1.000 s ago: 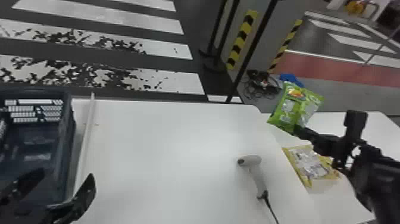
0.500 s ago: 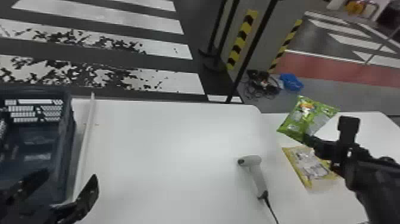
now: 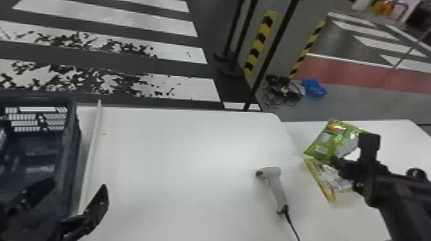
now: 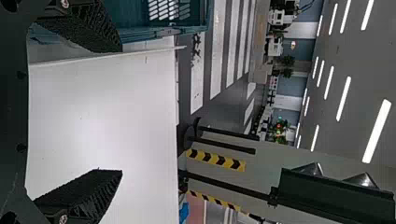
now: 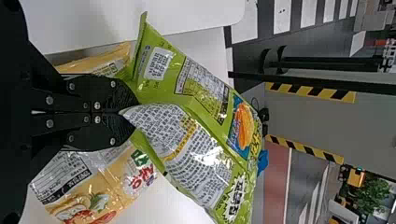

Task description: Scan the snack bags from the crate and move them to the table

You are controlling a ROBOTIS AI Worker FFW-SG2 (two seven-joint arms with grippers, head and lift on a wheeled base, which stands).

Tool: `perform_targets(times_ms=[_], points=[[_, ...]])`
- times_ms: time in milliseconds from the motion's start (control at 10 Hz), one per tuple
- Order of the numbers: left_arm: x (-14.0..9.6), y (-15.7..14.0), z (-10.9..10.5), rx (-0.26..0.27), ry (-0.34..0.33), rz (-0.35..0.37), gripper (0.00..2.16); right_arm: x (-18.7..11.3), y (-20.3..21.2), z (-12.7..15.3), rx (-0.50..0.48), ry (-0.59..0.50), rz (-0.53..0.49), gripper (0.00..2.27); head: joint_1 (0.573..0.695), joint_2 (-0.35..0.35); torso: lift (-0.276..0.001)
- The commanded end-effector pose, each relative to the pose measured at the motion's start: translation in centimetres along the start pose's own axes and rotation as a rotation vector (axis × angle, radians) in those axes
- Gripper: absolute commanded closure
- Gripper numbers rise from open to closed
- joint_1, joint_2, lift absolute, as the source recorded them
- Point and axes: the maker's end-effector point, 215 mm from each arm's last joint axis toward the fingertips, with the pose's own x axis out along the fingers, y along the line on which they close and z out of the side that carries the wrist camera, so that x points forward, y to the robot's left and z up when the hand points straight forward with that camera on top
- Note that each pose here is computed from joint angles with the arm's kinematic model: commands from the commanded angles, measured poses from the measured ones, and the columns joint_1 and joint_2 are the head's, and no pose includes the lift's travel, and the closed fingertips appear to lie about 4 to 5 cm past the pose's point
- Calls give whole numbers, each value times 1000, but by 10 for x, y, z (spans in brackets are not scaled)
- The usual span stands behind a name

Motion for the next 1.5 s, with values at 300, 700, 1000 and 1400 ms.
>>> perform_targets(times_ms=[300,700,1000,1400], points=[[-2,-4,3,3,-10,-12,66,-4,-9,-39,46,92,-17,-2,695,-350,-95],[-2,-9,3,3,-10,-21,66,-34,2,-64,128,141,32,33,695,-350,-95],[-3,-14,7,3,-18,-30,66,-51,-15,-38,62,5,-80,-2,695,-350,-95],[-2,-15,10,11,-24,-33,66,-76,20,-24,12,-91,-23,-2,695,-350,-95]])
